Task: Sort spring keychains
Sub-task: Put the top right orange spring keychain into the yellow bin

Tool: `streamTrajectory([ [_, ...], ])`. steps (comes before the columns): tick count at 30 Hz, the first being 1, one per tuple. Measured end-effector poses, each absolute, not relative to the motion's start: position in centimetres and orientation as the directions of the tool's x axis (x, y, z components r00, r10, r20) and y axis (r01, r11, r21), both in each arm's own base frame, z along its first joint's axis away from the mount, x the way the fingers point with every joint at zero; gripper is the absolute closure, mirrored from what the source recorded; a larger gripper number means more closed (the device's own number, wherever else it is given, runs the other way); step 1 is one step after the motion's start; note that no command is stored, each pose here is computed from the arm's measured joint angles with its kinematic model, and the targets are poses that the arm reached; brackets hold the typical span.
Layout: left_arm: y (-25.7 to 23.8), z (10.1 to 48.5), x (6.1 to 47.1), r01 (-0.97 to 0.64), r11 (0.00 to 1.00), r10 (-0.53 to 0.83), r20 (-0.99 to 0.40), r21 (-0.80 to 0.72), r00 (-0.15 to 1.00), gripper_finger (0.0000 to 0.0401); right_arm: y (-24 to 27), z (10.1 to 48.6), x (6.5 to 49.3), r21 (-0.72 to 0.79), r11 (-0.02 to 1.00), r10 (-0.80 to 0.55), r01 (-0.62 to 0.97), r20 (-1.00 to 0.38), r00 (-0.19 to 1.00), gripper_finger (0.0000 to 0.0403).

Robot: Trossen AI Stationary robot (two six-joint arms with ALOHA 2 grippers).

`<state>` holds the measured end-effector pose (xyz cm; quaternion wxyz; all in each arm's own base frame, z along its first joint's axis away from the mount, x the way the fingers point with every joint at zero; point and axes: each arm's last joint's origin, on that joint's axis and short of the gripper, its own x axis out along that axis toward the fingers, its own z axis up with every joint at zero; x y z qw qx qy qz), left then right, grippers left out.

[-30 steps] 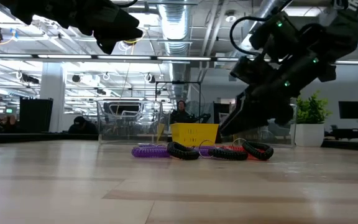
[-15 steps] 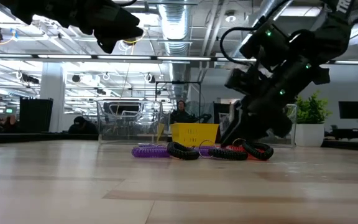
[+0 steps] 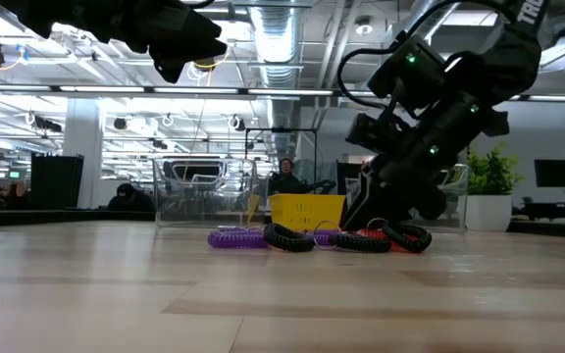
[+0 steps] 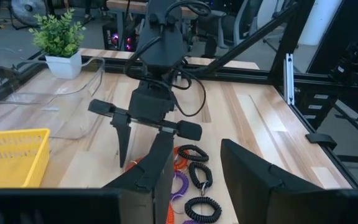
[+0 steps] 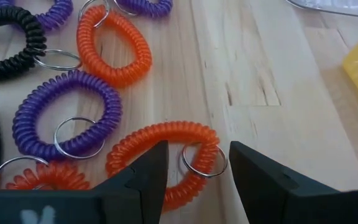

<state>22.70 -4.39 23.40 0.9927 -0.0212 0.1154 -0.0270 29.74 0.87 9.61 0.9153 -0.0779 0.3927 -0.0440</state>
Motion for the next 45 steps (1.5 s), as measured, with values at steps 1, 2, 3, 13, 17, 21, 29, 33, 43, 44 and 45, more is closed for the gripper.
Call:
streamTrajectory([
  [1, -4.4, 23.4, 22.7, 0.049, 0.998, -0.059, -0.228, -0.048, 0.972, 0.027, 0.8, 9.6, 29.7, -0.173, 0.985, -0.137, 0.016, -0.714, 0.686, 0.0243],
  [2, -4.4, 23.4, 22.7, 0.049, 0.998, -0.059, -0.228, -0.048, 0.972, 0.027, 0.8, 9.6, 29.7, -0.168, 0.986, -0.131, 0.013, -0.716, 0.685, 0.0247],
  [3, -4.4, 23.4, 22.7, 0.049, 0.998, -0.059, -0.228, -0.048, 0.972, 0.027, 0.8, 9.6, 29.7, -0.164, 0.986, -0.127, 0.01, -0.718, 0.684, 0.0251],
  [13, -4.4, 23.4, 22.7, 0.049, 0.998, -0.059, -0.228, -0.048, 0.972, 0.027, 0.7, 9.4, 29.6, -0.158, 0.987, -0.12, 0.003, -0.731, 0.672, 0.031],
  [17, -4.4, 23.4, 22.7, 0.049, 0.998, -0.059, -0.228, -0.048, 0.972, 0.027, 0.7, 9.4, 29.6, -0.159, 0.987, -0.117, -0.002, -0.732, 0.671, 0.0326],
  [21, -4.4, 23.4, 22.7, 0.049, 0.998, -0.059, -0.228, -0.048, 0.972, 0.027, 0.7, 9.4, 29.6, -0.163, 0.987, -0.117, -0.006, -0.733, 0.67, 0.0334],
  [29, -4.4, 23.4, 22.7, 0.049, 0.998, -0.059, -0.228, -0.048, 0.972, 0.027, 0.7, 9.8, 30.1, -0.177, 0.984, -0.118, -0.019, -0.73, 0.673, 0.0338],
  [33, -4.4, 23.4, 22.7, 0.049, 0.998, -0.059, -0.228, -0.049, 0.972, 0.027, 0.7, 10.2, 30.6, -0.182, 0.983, -0.126, -0.019, -0.745, 0.655, 0.0338],
  [43, -4.4, 23.4, 22.7, 0.049, 0.998, -0.059, -0.228, -0.048, 0.972, 0.027, 0.6, 11.8, 32.3, -0.197, 0.98, -0.146, -0.008, -0.754, 0.64, 0.0338],
  [44, -4.4, 23.4, 22.7, 0.049, 0.998, -0.059, -0.228, -0.048, 0.972, 0.027, 0.7, 11.9, 32.4, -0.202, 0.979, -0.153, -0.005, -0.756, 0.637, 0.0338],
  [45, -4.4, 23.4, 22.7, 0.049, 0.998, -0.059, -0.228, -0.048, 0.972, 0.027, 0.6, 12.1, 32.5, -0.212, 0.977, -0.166, 0.003, -0.755, 0.634, 0.0338],
])
